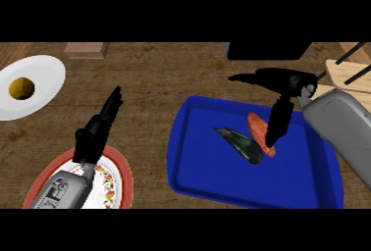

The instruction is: Pick the eggplant from the tray and place it in the tiered shelf

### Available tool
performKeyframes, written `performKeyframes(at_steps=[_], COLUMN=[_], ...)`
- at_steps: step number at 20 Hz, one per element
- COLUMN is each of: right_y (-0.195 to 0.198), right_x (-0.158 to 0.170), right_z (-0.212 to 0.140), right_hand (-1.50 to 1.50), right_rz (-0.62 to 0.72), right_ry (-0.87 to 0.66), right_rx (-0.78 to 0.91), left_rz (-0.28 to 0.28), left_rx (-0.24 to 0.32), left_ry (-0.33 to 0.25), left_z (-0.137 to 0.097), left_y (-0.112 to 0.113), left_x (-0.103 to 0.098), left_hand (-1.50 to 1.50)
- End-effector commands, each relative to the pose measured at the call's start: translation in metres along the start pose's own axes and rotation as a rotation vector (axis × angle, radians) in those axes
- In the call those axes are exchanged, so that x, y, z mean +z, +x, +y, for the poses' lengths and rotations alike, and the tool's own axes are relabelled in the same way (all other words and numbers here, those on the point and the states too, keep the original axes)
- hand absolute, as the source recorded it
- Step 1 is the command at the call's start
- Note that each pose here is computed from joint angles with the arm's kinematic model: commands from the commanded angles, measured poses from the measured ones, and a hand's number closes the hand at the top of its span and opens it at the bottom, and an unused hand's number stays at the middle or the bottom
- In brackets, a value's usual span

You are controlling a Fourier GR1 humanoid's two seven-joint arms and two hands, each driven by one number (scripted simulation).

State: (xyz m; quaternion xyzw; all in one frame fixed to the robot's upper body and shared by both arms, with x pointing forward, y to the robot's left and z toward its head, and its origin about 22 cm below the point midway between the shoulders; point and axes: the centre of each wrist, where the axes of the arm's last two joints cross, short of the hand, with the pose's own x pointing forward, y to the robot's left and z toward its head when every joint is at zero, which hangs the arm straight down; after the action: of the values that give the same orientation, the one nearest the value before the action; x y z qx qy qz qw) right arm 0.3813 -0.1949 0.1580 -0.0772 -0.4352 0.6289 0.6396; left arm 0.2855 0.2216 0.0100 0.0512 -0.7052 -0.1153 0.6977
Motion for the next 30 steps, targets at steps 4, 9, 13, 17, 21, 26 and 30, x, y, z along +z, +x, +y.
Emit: performKeyframes(at_steps=[4,9,13,17,21,26,30], right_y=[0.016,0.037,0.038,0.027,0.027,0.036,0.042], right_x=[0.015,0.014,0.018,0.018,0.010,0.006,0.002], right_z=[0.033,0.031,0.041,0.040,0.059,0.072,0.067], right_hand=[-1.50,-1.50,-1.50,-1.50,-1.50,-1.50,-1.50], right_rz=[0.032,0.026,0.057,0.072,0.063,0.087,0.107], right_ry=[-0.003,-0.032,-0.044,-0.034,-0.033,-0.019,-0.034], right_rx=[0.032,0.038,0.046,0.033,0.036,0.030,0.048], left_rz=[-0.006,0.006,0.004,0.000,0.005,0.003,-0.010], left_rx=[-0.007,0.006,0.003,0.015,0.017,0.021,0.018], left_ry=[0.014,-0.015,0.003,-0.022,-0.010,-0.006,-0.011], left_z=[-0.007,-0.004,-0.003,0.025,0.013,0.006,0.011], left_y=[0.003,-0.002,0.006,0.016,-0.004,-0.009,0.004], left_x=[-0.008,-0.008,0.014,0.007,-0.009,0.003,0.008], left_hand=[0.00,0.00,0.00,0.00,0.00,0.00,0.00])
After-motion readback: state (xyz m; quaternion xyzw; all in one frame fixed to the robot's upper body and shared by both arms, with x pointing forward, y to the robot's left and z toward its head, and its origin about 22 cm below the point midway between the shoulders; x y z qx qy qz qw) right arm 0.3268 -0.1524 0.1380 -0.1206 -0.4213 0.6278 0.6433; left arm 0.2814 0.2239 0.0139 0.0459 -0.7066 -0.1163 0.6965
